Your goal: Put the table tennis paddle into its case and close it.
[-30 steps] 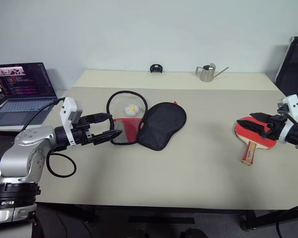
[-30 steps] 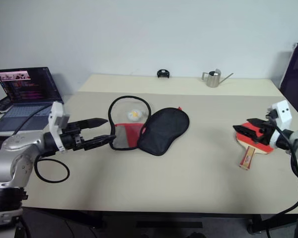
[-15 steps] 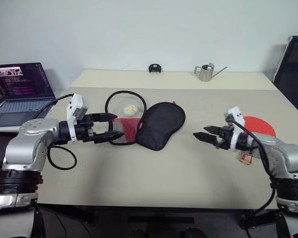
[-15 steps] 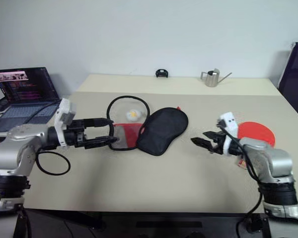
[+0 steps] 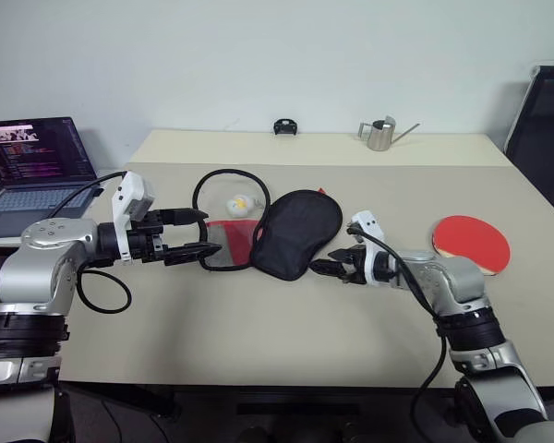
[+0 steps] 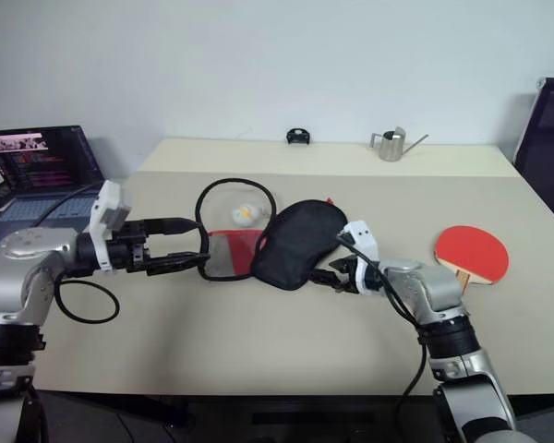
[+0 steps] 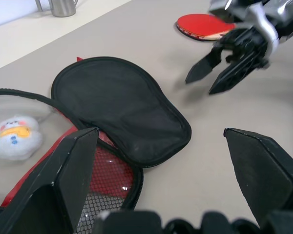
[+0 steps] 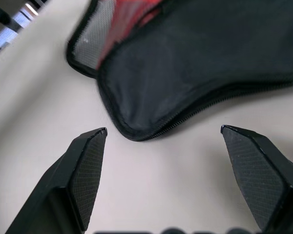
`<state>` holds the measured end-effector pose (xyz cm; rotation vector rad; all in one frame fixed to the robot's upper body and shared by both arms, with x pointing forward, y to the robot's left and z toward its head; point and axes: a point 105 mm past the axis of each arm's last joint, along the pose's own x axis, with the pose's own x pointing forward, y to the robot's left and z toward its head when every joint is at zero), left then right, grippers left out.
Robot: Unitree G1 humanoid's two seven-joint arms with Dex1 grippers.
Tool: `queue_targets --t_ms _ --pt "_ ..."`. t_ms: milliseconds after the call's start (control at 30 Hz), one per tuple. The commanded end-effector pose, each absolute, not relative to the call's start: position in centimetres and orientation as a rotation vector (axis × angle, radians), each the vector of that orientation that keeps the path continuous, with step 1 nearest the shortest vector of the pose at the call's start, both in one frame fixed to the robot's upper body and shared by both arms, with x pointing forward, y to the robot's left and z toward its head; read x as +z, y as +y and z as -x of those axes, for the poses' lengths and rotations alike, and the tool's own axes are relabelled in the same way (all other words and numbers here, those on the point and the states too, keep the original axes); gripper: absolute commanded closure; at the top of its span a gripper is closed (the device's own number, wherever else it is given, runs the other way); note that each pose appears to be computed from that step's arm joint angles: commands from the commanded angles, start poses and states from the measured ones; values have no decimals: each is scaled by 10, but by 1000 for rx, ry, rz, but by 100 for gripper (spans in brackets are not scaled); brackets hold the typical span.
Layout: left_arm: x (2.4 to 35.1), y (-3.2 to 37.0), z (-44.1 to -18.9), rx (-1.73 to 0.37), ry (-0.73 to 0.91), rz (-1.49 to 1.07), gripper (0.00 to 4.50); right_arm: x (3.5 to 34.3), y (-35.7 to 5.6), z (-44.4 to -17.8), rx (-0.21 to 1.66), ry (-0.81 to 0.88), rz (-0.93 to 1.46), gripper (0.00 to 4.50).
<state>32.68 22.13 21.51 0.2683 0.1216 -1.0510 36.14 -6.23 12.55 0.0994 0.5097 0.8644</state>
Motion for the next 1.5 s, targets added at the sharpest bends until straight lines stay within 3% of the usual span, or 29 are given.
queue_targets --t_ms 33,367,633,733,1033,1500 --pt "229 225 -324 -1036 75 -301 0 134 -52 -371 853 462 -68 43" --pt "228 224 -326 -1034 74 -300 0 119 -23 -392 822 471 -27 43" --pt "228 225 -327 -1025 72 -309 0 121 -1 -393 851 451 -35 43" --pt "226 226 -327 -1022 74 -312 0 121 0 -392 849 450 -39 107" --pt "222 223 -326 -1031 77 -314 0 130 -13 -394 818 475 -136 435" --pt "219 194 -321 -1147 67 -309 0 125 -69 -373 791 607 -133 445"
